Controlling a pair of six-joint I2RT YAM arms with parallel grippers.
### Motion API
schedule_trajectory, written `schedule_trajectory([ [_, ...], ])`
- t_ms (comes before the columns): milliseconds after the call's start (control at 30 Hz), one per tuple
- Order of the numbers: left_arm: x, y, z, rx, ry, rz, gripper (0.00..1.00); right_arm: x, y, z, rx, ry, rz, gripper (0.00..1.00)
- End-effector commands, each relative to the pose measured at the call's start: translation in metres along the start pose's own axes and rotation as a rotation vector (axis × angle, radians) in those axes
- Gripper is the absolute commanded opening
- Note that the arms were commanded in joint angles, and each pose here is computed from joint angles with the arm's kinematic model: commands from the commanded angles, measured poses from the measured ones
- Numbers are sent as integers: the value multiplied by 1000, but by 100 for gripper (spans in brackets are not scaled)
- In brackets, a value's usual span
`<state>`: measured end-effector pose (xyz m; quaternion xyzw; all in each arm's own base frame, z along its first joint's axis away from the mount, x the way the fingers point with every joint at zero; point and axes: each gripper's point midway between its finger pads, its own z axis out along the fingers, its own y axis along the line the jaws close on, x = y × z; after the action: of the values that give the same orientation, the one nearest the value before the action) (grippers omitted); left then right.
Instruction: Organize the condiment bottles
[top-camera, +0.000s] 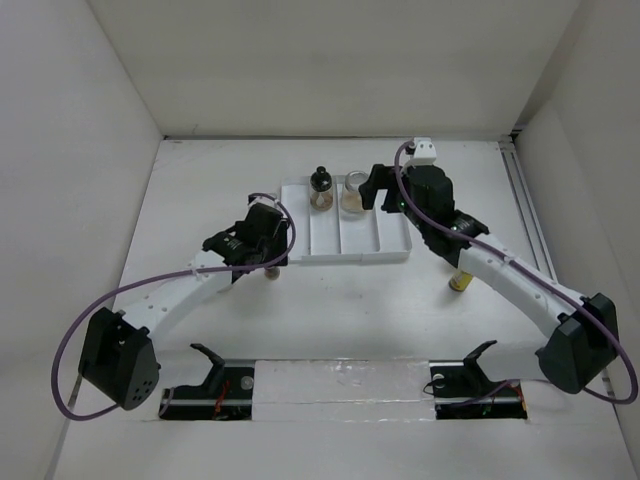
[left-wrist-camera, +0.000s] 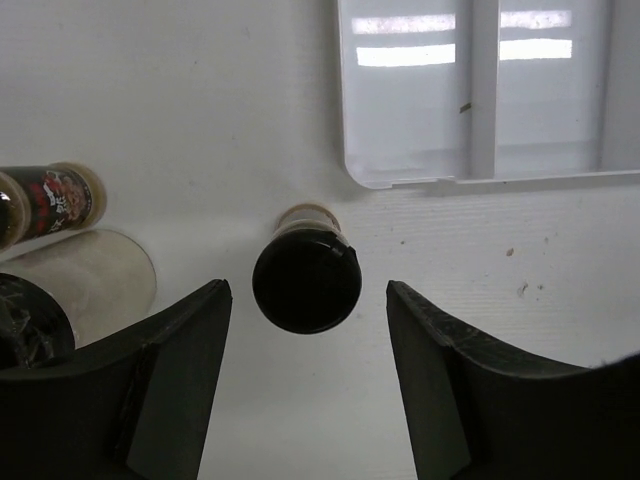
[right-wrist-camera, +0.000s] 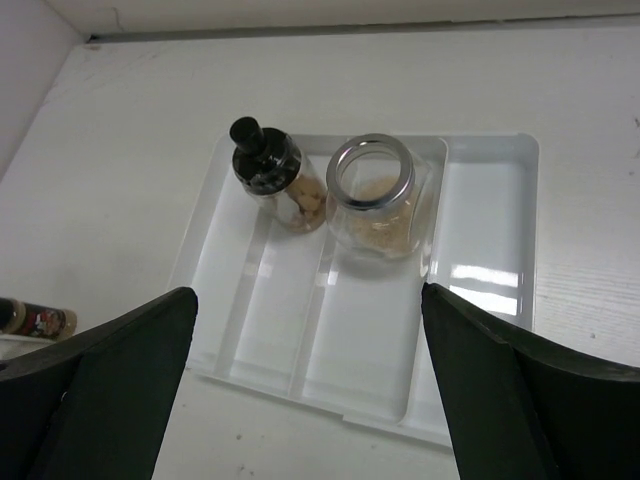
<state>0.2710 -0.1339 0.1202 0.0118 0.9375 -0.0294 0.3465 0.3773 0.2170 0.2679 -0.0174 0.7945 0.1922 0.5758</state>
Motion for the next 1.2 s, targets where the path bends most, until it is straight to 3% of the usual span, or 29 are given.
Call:
schedule_trajectory([
  [0,-12,-3,-2,1,-26,6,57,-11,14,-12,-63,-52,28,99],
  [233,-4,-1,8,-23,3,18,53,-11,13,-19,-69,-63,30,99],
  [567,-11,2,6,-54,-5,20,26,-18,8,-31,-72,-95,39,99],
  [833,-121,-22,-85,98,-288,-89,25,-22,10,-35,-87,-110,43,99],
  [967,-159,-43,-78,127,-347,-111,25,-22,10,-35,-87,-110,43,99],
  [1167,-195,-49,-14,-2,-321,-112,25,-15,8,-34,-84,-100,41,99],
])
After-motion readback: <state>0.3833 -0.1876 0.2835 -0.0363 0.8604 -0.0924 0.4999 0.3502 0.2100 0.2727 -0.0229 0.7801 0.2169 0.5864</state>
